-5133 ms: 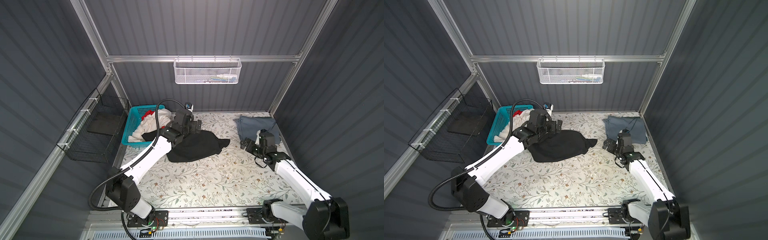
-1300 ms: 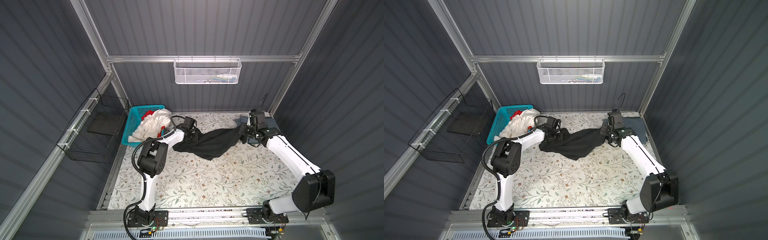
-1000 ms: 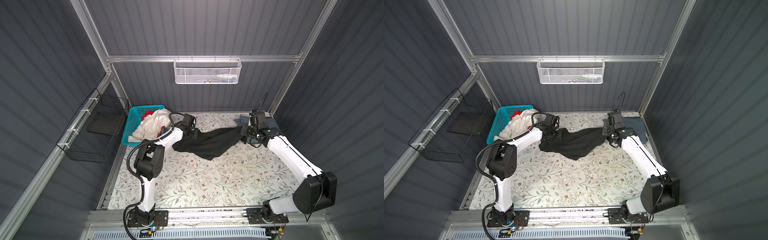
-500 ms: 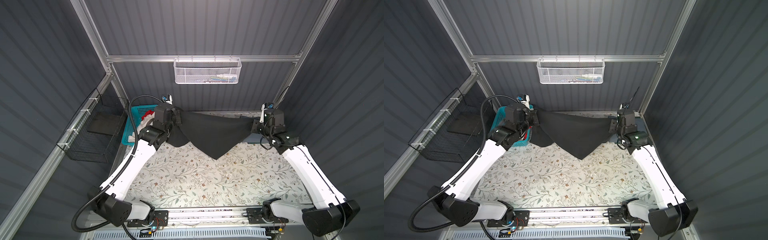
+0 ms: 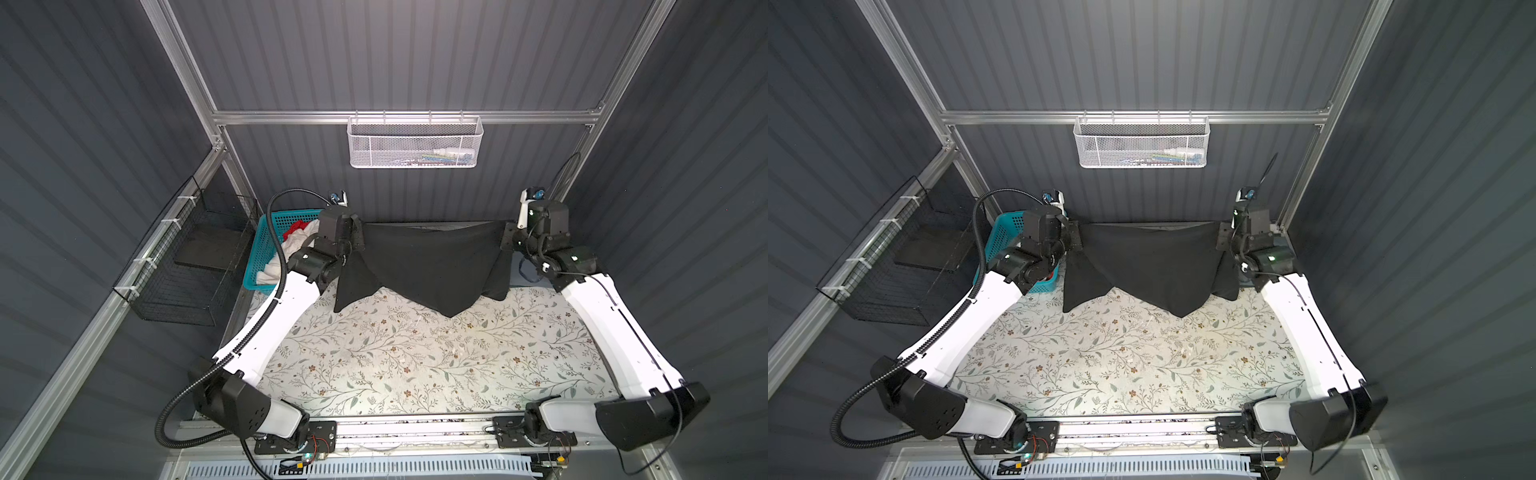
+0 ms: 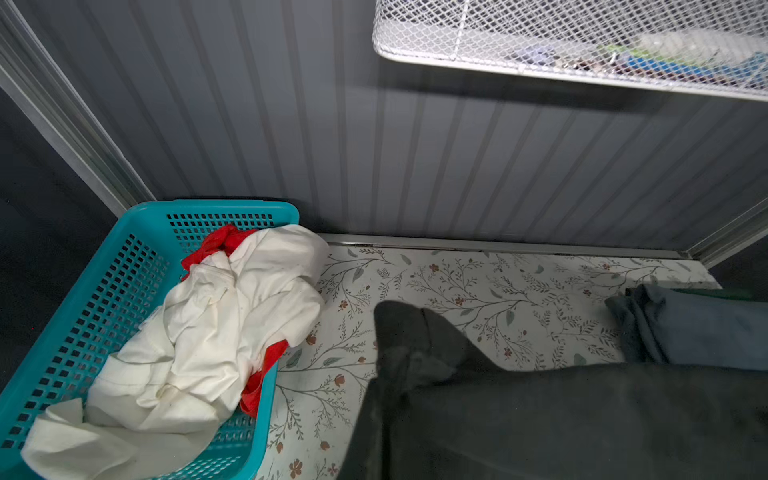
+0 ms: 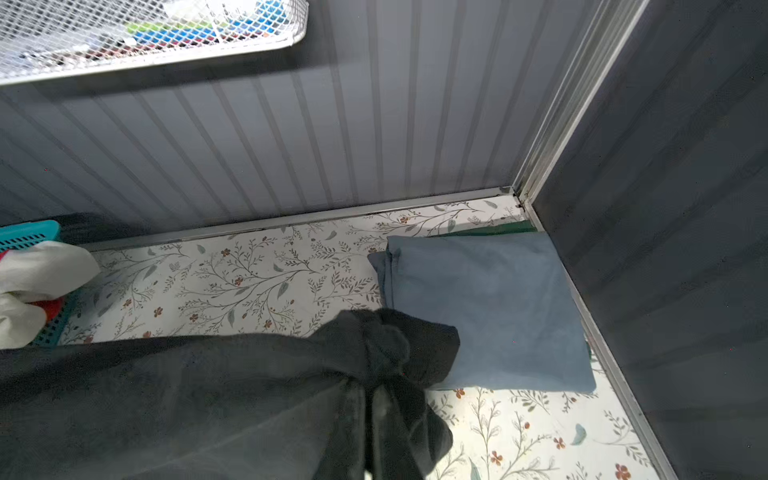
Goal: Fold and stack the t-shirts
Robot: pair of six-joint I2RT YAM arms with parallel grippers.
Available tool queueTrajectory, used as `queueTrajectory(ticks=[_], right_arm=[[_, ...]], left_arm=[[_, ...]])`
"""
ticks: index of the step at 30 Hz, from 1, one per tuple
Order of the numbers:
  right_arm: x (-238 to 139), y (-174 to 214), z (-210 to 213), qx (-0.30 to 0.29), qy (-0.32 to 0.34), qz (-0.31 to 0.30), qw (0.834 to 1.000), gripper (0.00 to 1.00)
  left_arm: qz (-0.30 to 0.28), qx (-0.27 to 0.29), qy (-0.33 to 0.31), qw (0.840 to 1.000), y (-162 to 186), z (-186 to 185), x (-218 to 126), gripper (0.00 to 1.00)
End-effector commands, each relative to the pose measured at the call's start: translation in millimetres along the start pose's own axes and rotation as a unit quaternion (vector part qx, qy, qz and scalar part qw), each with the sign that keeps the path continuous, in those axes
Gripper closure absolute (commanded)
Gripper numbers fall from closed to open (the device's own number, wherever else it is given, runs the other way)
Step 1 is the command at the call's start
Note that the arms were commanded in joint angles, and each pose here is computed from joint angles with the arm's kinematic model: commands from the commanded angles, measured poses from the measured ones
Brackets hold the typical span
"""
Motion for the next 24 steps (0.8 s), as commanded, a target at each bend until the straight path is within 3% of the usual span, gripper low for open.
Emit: queueTrajectory(ticks=[1,4,6,7,8,9,11,13,18,24], right_arm=[[19,-26,8,-0.007,-0.012,-0.029,0.999,1.0],[49,-25,22,-0.014,-0.033,-0.01,0.999,0.99],[74,-21,33,-0.023,-0.048,0.009,0.999,0.91],[85,-19,36,-0.027,-0.051,0.018,0.998,0.75],[96,-15,40,-0.033,-0.055,0.035,0.997,0.49],[104,-11,43,-0.038,-0.056,0.055,0.996,0.31],[110,-3,43,-0.04,-0.052,0.093,0.994,0.07],[108,5,44,-0.038,-0.056,0.108,0.992,0.01],[80,50,47,0.005,-0.083,0.103,0.991,0.01],[42,145,65,0.068,-0.129,0.15,0.978,0.05]], left_arm=[[-0.036,-0.003,-0.011,0.999,-24,4,-8,1.0],[-0.029,-0.002,-0.018,0.999,-16,8,-4,1.0],[-0.022,0.0,-0.025,0.999,-10,11,0,1.0],[-0.019,0.001,-0.027,0.999,-7,11,3,1.0],[-0.016,0.004,-0.031,0.999,-3,13,7,1.0],[-0.011,0.006,-0.035,0.999,-1,14,11,1.0],[-0.004,0.011,-0.042,0.999,3,16,18,1.0],[0.0,0.012,-0.045,0.999,5,17,22,1.0],[0.005,0.007,-0.035,0.999,8,10,34,1.0],[0.011,0.013,-0.033,0.999,8,5,45,1.0]])
Point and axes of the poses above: each gripper's point midway between its finger pads, its own x axis out along the fingers, its own z axis along the line the jaws close on, y = z × x, the point moved 1 cm from there along -x, back along the fingers, and after that the axes turned 11 degrees about -x, right-handed, at the moved point
